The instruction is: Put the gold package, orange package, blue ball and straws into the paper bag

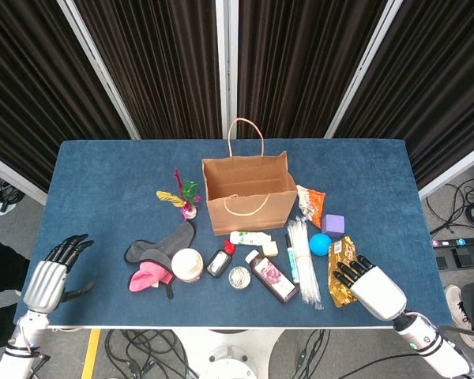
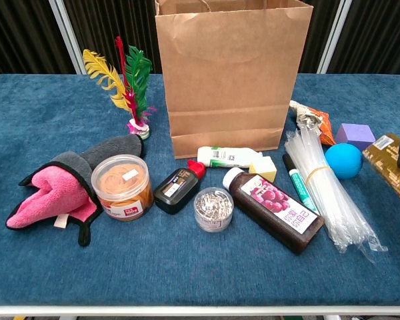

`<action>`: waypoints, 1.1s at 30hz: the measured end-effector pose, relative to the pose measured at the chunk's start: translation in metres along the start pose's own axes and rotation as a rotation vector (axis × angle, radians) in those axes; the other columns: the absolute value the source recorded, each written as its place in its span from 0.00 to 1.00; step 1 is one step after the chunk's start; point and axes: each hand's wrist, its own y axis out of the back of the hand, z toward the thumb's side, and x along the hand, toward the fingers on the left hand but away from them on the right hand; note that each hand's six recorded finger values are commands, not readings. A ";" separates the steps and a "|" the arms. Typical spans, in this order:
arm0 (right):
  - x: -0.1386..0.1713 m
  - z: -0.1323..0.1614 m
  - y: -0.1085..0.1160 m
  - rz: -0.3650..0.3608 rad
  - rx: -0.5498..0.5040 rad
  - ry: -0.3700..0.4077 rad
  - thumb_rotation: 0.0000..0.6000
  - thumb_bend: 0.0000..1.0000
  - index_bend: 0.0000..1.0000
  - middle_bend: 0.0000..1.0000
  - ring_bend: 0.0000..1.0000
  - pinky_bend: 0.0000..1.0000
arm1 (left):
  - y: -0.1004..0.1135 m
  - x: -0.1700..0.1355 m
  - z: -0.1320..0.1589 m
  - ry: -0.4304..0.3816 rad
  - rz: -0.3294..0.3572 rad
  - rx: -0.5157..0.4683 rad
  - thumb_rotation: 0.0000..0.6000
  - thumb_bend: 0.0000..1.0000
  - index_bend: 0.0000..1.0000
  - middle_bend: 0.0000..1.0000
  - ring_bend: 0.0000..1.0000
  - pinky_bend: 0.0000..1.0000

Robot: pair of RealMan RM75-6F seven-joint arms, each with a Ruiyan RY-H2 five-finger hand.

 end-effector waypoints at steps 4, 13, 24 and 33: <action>-0.007 -0.001 0.024 -0.076 0.019 0.004 1.00 0.30 0.57 0.62 0.48 0.43 | 0.003 0.000 0.000 0.000 0.009 -0.003 1.00 0.24 0.24 0.23 0.15 0.24; -0.036 0.003 0.118 -0.319 0.067 0.001 1.00 0.29 0.57 0.62 0.48 0.43 | 0.006 0.001 0.000 0.002 0.021 -0.021 1.00 0.24 0.24 0.23 0.15 0.24; -0.093 -0.004 0.216 -0.552 -0.040 -0.071 1.00 0.30 0.57 0.62 0.48 0.43 | 0.007 0.005 0.003 -0.014 0.018 -0.030 1.00 0.24 0.24 0.23 0.15 0.24; -0.167 -0.013 0.205 -0.446 -0.297 -0.153 1.00 0.30 0.57 0.62 0.48 0.43 | 0.006 0.004 -0.004 0.004 0.015 -0.030 1.00 0.24 0.24 0.23 0.15 0.24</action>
